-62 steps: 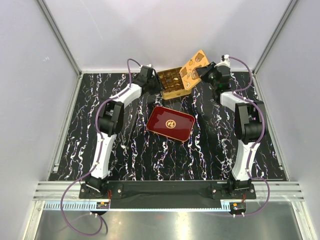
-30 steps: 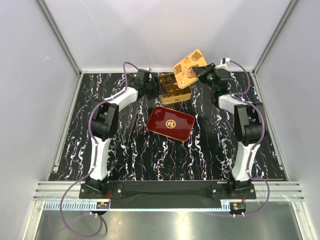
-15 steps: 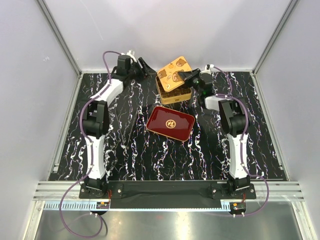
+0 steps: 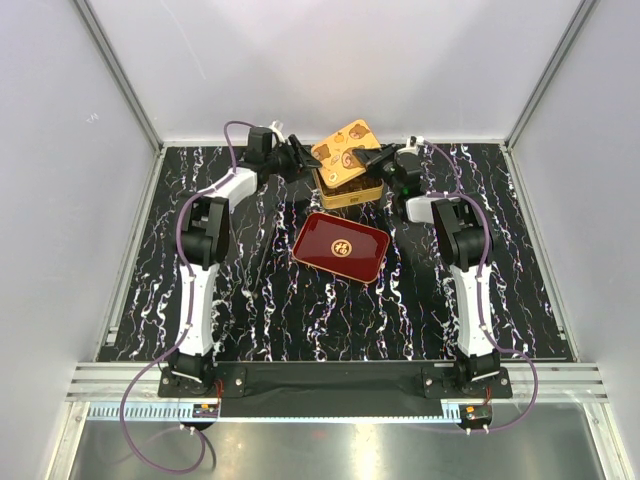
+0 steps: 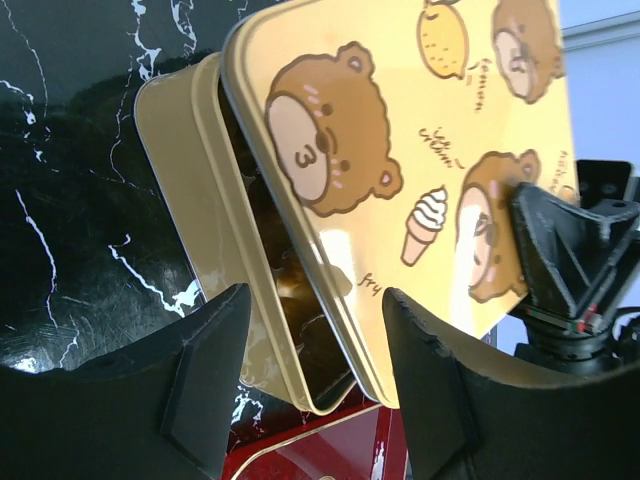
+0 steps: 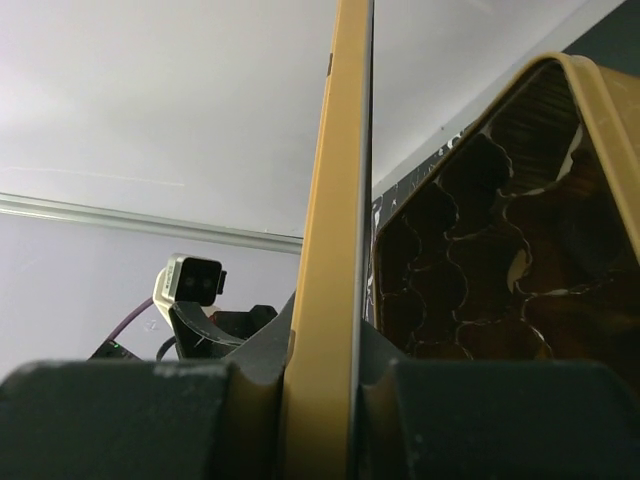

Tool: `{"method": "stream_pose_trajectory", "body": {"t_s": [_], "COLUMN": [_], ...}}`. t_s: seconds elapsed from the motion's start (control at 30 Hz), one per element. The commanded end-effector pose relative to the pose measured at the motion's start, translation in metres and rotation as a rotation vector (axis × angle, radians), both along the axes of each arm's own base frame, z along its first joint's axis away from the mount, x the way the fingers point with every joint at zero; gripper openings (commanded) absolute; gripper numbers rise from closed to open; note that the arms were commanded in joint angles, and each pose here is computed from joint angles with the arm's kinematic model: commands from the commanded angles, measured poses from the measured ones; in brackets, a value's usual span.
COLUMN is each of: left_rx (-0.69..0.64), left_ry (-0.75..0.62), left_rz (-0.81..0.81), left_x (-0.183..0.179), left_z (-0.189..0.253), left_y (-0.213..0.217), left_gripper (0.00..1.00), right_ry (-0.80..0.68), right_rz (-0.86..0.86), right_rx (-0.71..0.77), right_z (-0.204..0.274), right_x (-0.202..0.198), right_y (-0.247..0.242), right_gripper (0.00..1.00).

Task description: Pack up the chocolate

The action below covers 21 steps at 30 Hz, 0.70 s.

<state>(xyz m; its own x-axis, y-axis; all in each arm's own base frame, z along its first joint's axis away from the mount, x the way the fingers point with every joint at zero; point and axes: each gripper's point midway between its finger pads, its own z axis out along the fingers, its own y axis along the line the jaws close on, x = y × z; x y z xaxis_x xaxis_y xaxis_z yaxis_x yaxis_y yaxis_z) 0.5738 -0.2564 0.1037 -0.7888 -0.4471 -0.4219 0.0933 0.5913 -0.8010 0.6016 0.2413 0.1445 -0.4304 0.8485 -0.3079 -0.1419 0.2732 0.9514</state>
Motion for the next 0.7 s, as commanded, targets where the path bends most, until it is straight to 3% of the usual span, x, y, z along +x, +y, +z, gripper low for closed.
{"method": "stream_pose_trajectory", "body": {"t_s": [0.0, 0.27, 0.5, 0.67], "left_rx": [-0.031, -0.034, -0.037, -0.034], "left_ry": [-0.099, -0.073, -0.059, -0.043], "left_rz": [-0.043, -0.047, -0.039, -0.033], "left_x": [0.009, 0.009, 0.01, 0.01], "left_z": [0.029, 0.019, 0.013, 0.007], "left_y": [-0.006, -0.006, -0.006, -0.006], "left_gripper": [0.6, 0.57, 0.56, 0.55], "right_ry": [-0.098, -0.067, -0.034, -0.011], "right_rz": [0.03, 0.037, 0.058, 0.049], "right_rx": [0.062, 0.078, 0.069, 0.049], "right_z": [0.032, 0.017, 0.008, 0.003], "right_x": [-0.004, -0.011, -0.02, -0.024], "right_y": [0.01, 0.009, 0.01, 0.008], "right_gripper": [0.0, 0.07, 0.25, 0.3]}}
